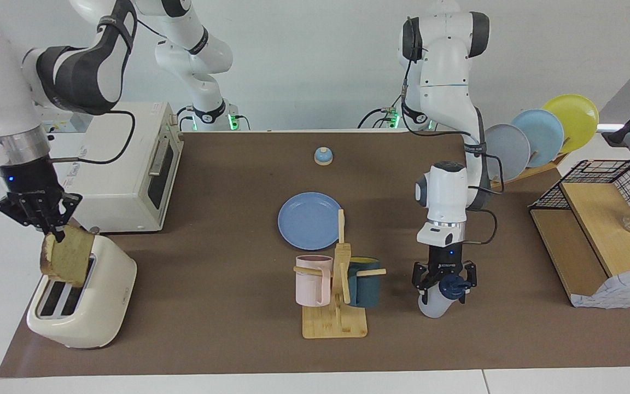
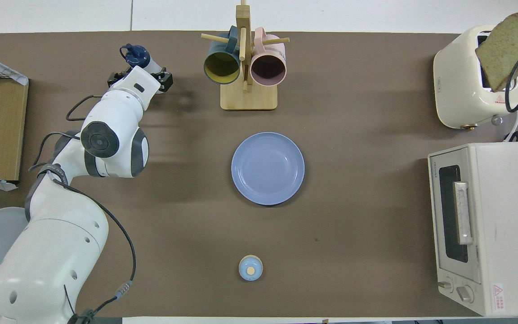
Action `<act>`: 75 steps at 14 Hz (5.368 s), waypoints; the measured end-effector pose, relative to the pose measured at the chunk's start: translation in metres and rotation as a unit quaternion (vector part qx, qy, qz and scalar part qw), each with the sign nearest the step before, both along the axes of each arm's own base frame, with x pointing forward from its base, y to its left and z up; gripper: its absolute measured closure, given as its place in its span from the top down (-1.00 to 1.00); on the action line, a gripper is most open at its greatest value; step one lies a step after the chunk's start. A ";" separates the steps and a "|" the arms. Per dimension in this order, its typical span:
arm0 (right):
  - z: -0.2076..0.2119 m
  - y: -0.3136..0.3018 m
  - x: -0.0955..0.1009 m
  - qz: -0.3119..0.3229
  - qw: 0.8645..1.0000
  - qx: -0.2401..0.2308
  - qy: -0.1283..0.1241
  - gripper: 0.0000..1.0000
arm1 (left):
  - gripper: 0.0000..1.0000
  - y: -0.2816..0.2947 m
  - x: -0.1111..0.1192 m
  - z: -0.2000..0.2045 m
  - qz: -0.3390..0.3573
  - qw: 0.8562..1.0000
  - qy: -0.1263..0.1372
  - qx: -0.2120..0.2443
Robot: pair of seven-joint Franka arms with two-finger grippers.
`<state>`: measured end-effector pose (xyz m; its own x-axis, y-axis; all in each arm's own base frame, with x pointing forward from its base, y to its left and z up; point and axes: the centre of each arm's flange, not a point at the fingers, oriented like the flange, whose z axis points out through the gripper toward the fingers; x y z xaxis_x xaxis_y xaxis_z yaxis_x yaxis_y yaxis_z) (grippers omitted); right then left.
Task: Put bread on plate and add seasoning
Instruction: 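Pull the bread slice from the toaster with the right gripper, then lower the bread onto the blue plate while the left gripper lifts the shaker, then open the right gripper and release the bread on the plate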
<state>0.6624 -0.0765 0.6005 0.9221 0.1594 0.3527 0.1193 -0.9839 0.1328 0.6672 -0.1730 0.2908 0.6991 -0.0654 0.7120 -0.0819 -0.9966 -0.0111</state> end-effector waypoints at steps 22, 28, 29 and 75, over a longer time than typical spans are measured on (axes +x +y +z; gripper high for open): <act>-0.138 0.368 -0.116 -0.046 0.974 0.215 0.057 -0.85 | -0.08 -0.007 0.007 0.015 -0.043 0.998 -0.003 0.034; -0.170 0.385 -0.139 -0.054 0.973 0.215 0.065 -0.85 | -0.08 0.006 -0.008 0.119 -0.149 0.978 0.117 0.086; -0.174 0.385 -0.143 -0.053 0.973 0.215 0.064 -0.85 | -0.08 0.009 -0.016 0.139 -0.177 0.970 0.137 0.094; -0.002 0.436 -0.195 -0.142 0.915 0.336 0.173 0.67 | -0.08 -0.021 -0.237 0.193 -0.619 0.716 0.230 0.227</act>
<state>0.4675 0.3591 0.5987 0.9676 -0.2494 -0.0380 -0.2332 -0.8270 -0.5116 0.4302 -0.1942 0.4838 0.0591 -0.9893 0.1332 -0.9982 -0.0595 0.0006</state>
